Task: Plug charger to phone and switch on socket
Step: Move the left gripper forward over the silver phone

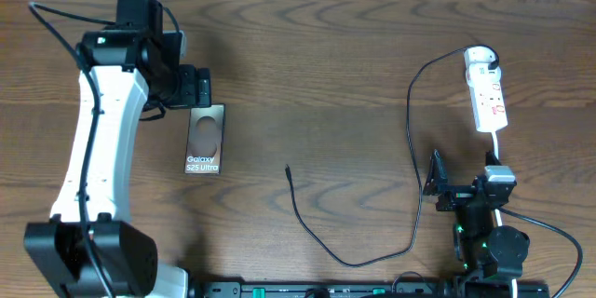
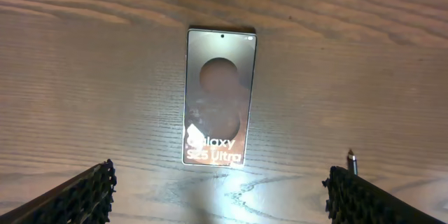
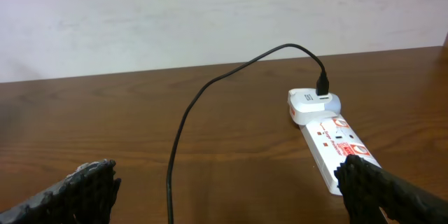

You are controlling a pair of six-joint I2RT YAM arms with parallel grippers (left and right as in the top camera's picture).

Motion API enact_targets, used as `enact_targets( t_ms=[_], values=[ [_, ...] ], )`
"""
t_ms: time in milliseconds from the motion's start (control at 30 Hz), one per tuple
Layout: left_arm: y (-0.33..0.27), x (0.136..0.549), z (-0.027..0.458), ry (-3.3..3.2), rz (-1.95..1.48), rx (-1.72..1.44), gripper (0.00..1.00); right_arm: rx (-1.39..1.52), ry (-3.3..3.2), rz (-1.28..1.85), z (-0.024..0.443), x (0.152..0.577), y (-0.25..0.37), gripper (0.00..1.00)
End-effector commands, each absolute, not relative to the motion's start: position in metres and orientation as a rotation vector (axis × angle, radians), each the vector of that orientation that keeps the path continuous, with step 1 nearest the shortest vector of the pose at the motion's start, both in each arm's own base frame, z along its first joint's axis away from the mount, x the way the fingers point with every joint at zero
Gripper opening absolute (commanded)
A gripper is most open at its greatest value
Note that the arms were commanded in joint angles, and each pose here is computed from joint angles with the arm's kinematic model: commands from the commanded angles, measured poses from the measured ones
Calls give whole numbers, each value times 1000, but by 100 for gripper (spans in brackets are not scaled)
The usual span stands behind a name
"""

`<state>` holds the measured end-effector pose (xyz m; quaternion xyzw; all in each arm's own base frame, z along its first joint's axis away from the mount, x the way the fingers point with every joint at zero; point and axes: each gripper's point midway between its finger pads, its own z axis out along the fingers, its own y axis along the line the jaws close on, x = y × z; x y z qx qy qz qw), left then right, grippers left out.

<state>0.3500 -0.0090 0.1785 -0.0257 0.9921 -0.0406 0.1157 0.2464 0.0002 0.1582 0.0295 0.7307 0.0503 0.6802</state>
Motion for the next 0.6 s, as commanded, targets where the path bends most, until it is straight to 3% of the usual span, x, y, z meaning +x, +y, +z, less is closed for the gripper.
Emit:
enact_targets(
  t_ms=[0,567],
  values=[
    [-8,356,178,2905,-129,-104,94,71,1641,127,158,246,2,99],
    [10,367,142,2911,20,-116,94,71,1641,127,158,246,2,99]
  ],
)
